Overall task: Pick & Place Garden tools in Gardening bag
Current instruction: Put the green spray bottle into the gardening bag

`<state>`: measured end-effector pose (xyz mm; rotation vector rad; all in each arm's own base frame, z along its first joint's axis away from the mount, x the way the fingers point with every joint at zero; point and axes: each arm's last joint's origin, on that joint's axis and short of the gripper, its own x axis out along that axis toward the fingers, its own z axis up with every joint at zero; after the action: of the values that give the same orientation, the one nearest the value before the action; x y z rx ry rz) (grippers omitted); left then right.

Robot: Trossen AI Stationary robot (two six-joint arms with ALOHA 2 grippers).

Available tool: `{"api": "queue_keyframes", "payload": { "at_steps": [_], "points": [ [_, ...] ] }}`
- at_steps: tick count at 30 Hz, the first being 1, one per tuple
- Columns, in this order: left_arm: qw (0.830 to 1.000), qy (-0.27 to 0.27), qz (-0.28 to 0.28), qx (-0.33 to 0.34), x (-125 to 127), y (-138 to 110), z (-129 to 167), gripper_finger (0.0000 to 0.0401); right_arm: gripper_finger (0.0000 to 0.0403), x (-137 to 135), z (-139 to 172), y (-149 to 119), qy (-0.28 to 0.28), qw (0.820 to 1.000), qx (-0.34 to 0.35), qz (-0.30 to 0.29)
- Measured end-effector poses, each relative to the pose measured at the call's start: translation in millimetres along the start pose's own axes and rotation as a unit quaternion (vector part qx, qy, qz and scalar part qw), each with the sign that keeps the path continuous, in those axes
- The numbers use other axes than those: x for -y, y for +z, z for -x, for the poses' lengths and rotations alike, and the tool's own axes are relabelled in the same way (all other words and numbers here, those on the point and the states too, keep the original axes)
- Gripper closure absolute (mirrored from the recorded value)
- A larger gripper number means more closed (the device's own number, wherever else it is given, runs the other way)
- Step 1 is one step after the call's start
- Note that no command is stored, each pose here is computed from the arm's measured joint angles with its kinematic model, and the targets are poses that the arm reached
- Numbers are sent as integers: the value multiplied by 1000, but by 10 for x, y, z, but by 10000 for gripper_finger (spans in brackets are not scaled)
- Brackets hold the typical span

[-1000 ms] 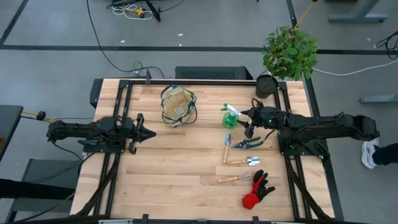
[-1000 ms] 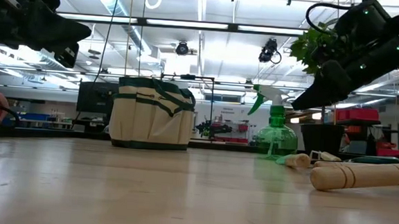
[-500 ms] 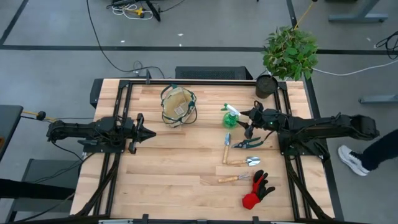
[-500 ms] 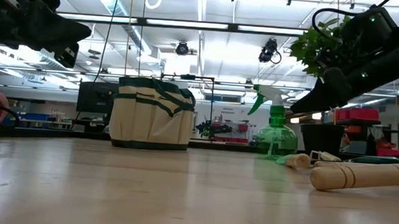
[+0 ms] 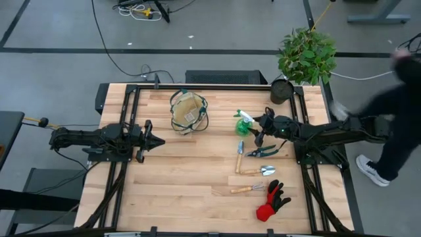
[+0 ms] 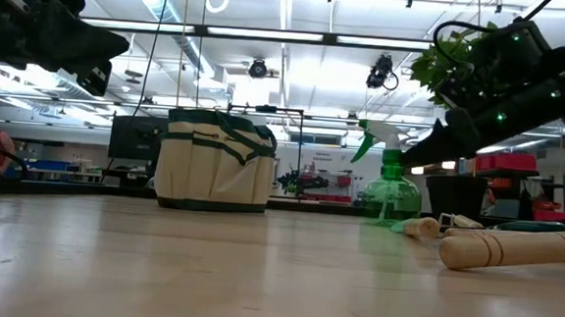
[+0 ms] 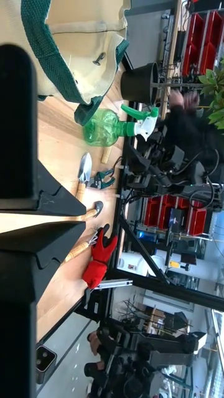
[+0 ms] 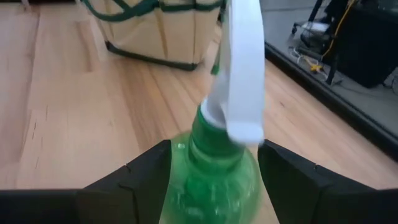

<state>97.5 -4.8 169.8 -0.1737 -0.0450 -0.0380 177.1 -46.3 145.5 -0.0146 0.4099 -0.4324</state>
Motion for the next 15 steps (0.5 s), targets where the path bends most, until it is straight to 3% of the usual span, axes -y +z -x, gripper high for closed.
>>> {"api": "queue_keyframes", "payload": {
  "at_steps": [15],
  "points": [
    [1000,0,0,0,0,0,0,369,161,-28,-162,-40,-14,1000,18,-6]
  ]
}}
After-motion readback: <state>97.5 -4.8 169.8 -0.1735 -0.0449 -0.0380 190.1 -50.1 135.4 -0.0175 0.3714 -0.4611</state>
